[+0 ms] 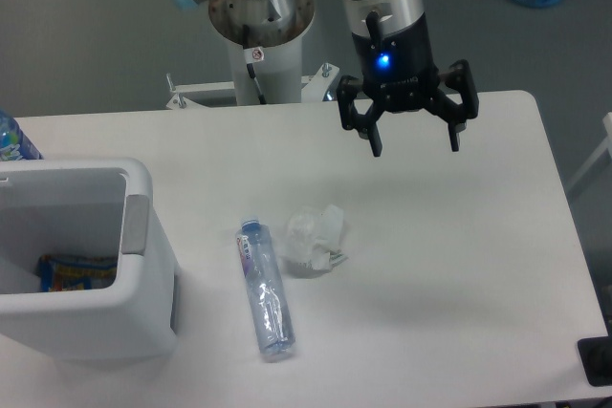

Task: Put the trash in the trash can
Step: 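Move the open gripper down toward the crumpled clear plastic bag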

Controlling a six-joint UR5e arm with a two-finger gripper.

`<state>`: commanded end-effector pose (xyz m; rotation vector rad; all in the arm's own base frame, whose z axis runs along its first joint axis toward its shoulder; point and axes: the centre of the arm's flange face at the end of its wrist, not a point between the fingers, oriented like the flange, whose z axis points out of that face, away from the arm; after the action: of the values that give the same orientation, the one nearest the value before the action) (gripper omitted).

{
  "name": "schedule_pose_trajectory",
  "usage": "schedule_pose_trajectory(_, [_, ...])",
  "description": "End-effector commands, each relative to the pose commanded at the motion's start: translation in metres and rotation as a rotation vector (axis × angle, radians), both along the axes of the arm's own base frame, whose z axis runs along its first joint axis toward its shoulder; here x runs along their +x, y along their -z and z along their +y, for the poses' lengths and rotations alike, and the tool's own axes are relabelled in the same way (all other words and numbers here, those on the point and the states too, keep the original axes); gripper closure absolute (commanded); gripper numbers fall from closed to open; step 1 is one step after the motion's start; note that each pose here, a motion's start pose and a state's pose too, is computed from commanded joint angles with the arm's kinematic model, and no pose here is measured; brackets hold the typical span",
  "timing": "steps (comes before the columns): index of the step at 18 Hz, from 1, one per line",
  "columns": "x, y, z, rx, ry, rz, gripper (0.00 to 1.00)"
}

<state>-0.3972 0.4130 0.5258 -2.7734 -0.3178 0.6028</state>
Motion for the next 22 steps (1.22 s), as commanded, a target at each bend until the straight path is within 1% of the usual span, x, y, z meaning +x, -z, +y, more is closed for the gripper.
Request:
schedule_pose_trajectory(5, [-0.008, 0.004, -0.008, -0.003, -0.02, -0.005, 0.0])
schedule_pose_trajectory(14, [-0.01, 0.019, -0.002, 0.002, -0.023, -0.031, 0.0])
schedule_pose_trajectory(18, [-0.008, 0.04, -0.001, -0.01, -0.02, -0.05, 0.0])
schedule_pose_trajectory(22, [-0.003, 0.065, -0.002, -0.007, -0.066, -0.087, 0.0])
